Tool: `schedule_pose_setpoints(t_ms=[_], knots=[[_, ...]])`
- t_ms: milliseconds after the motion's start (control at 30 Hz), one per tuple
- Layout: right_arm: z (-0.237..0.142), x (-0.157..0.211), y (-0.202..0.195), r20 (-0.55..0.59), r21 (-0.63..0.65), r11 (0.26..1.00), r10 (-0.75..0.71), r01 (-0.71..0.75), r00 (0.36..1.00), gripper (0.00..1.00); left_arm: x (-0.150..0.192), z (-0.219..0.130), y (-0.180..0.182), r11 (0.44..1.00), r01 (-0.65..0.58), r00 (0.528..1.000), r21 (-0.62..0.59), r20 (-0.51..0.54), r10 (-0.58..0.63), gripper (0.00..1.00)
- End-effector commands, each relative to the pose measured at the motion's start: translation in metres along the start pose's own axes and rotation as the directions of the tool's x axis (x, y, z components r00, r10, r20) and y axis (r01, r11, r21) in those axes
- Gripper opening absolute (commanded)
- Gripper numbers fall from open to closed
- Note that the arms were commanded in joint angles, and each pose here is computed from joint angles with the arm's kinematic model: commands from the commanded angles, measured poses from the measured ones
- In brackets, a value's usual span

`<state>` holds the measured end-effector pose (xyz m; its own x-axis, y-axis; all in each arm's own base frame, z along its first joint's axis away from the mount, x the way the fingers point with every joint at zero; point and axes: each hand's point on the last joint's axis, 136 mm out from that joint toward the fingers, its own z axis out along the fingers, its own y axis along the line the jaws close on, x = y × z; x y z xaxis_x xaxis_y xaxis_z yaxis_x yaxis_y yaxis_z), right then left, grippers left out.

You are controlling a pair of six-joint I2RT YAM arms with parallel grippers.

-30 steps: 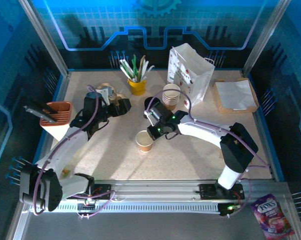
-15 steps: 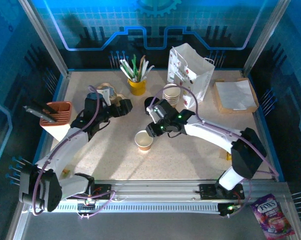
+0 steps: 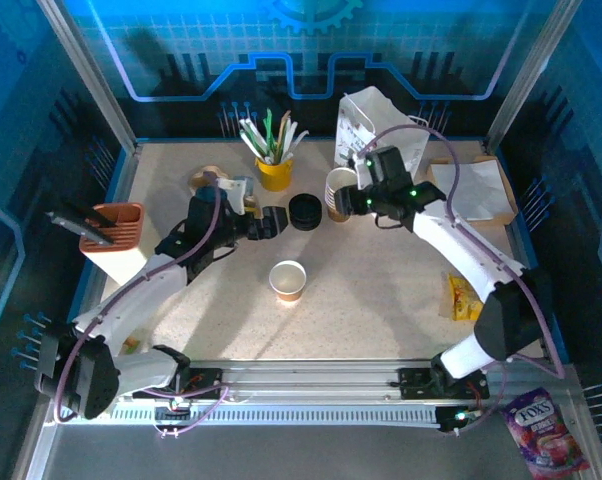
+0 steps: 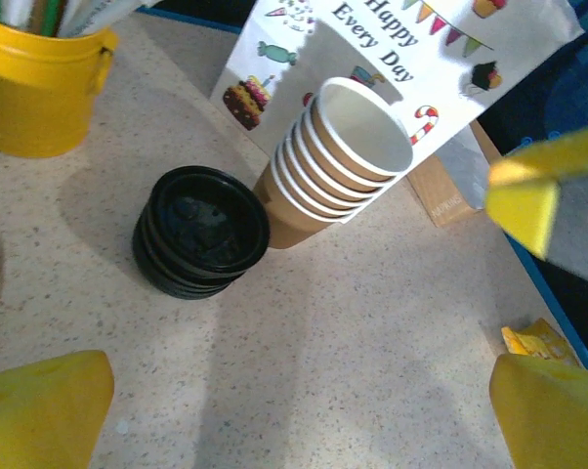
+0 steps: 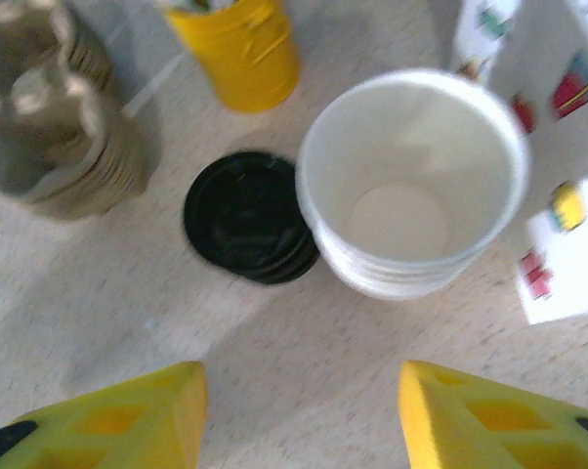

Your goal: Pack the takeout coffee

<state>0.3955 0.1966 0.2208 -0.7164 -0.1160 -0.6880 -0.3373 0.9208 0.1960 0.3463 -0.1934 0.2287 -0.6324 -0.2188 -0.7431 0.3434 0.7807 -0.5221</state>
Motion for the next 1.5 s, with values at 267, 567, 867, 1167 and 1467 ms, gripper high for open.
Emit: schedule_pose_setpoints(t_ms=[267,567,867,1167,1467], knots=[[0.054,-0.027,-0.055,-0.037,0.205,0.977,0.069,-0.06,0.997,0.52,-0.005,0.002,-0.016,0.998,-0.059,0.998,0.02,0.002,0.059,1.0],[0.075,-0.029,-0.069,-0.058,0.274,0.961,0.055,-0.037,0.997,0.47,0.0,0.0,-0.012,0.998,-0.061,0.998,0.01,0.001,0.061,1.0],[0.08,-0.03,-0.07,-0.07,0.279,0.96,0.052,-0.03,0.996,0.3,0.002,0.001,-0.01,0.998,-0.06,0.998,0.005,0.002,0.06,1.0],[0.081,-0.028,-0.069,-0.08,0.271,0.962,0.046,-0.022,0.996,0.18,0.004,0.0,-0.009,0.998,-0.061,0.998,0.002,0.002,0.061,1.0],[0.077,-0.029,-0.069,-0.079,0.266,0.964,0.044,-0.022,0.996,0.11,0.004,0.001,-0.008,0.998,-0.058,0.998,0.002,0.003,0.058,1.0]])
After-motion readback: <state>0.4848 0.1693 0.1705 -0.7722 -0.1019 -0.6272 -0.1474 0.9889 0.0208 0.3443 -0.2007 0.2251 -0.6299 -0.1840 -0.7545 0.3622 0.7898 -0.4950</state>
